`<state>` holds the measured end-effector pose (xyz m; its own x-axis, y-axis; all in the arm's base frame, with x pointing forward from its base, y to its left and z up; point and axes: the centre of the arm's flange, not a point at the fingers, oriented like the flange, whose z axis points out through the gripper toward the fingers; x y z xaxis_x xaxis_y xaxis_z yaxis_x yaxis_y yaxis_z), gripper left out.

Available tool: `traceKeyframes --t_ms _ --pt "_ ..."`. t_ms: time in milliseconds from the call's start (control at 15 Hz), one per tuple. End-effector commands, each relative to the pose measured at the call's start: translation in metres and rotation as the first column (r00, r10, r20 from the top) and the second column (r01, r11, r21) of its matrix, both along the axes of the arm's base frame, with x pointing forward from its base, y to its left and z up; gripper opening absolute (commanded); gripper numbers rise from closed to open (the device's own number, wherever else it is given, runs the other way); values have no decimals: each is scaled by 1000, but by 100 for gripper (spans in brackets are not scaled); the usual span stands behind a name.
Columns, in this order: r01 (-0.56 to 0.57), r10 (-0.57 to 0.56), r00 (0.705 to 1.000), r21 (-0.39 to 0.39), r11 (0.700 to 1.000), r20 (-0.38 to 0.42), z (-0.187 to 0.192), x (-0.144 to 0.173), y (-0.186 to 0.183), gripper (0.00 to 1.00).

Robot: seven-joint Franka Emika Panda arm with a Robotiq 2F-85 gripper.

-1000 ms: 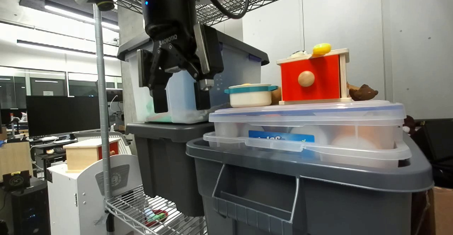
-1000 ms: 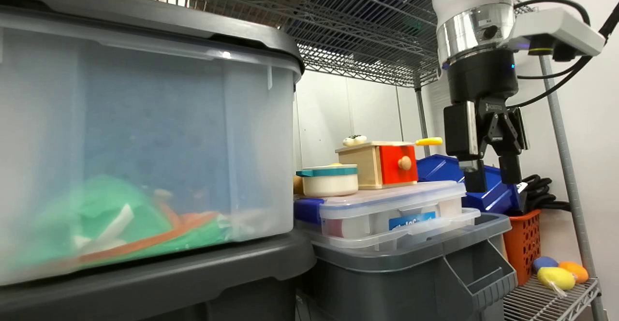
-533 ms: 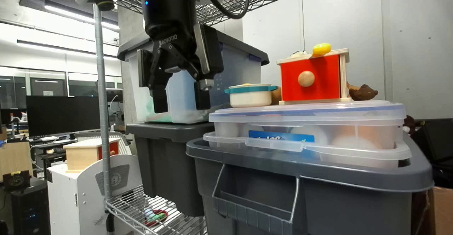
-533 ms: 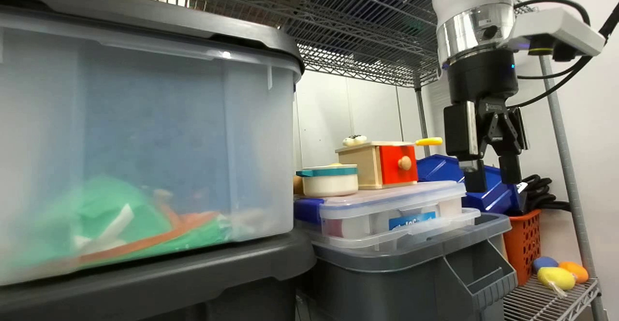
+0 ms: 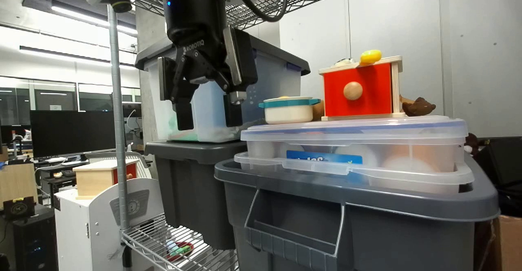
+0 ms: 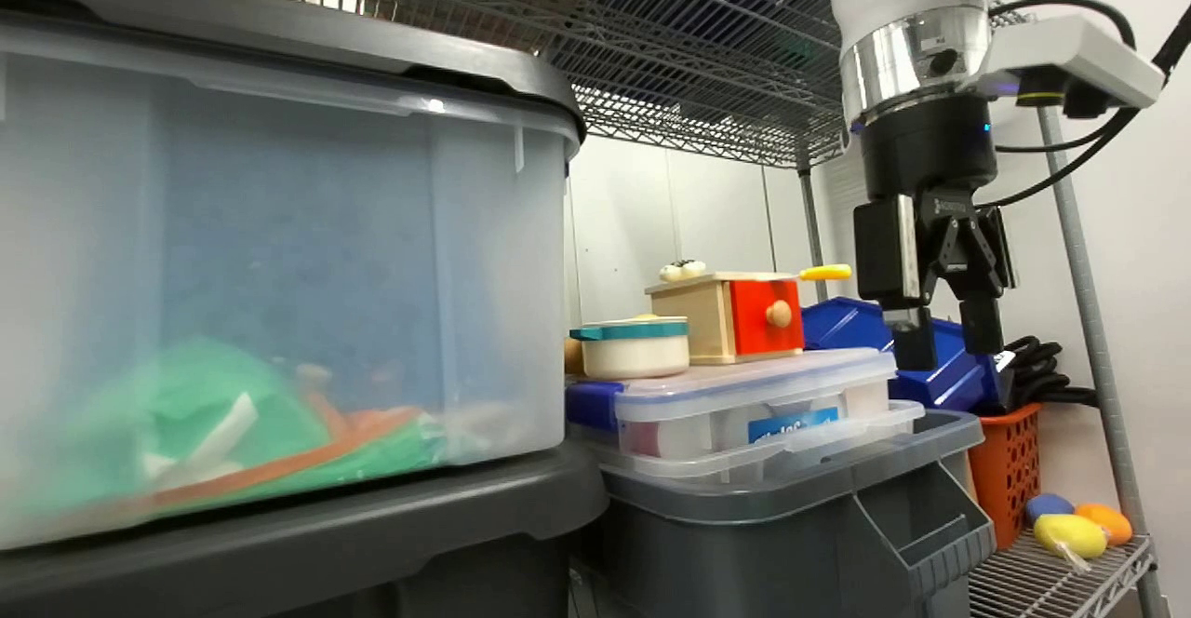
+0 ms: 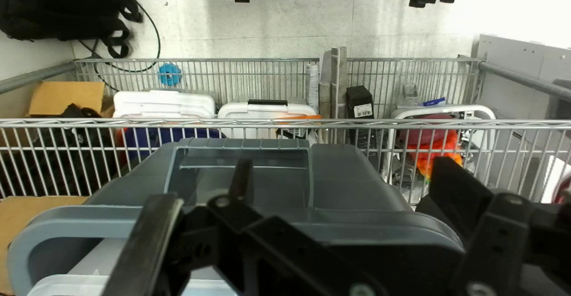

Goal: Open the red drawer, pick up the knife from the top of the drawer and put it in the red drawer

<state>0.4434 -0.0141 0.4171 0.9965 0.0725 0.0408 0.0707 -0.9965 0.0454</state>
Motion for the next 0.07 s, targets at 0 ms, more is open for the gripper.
traceKeyframes --t_ms 0 --pt "0 0 1000 0 1000 0 0 0 0 100"
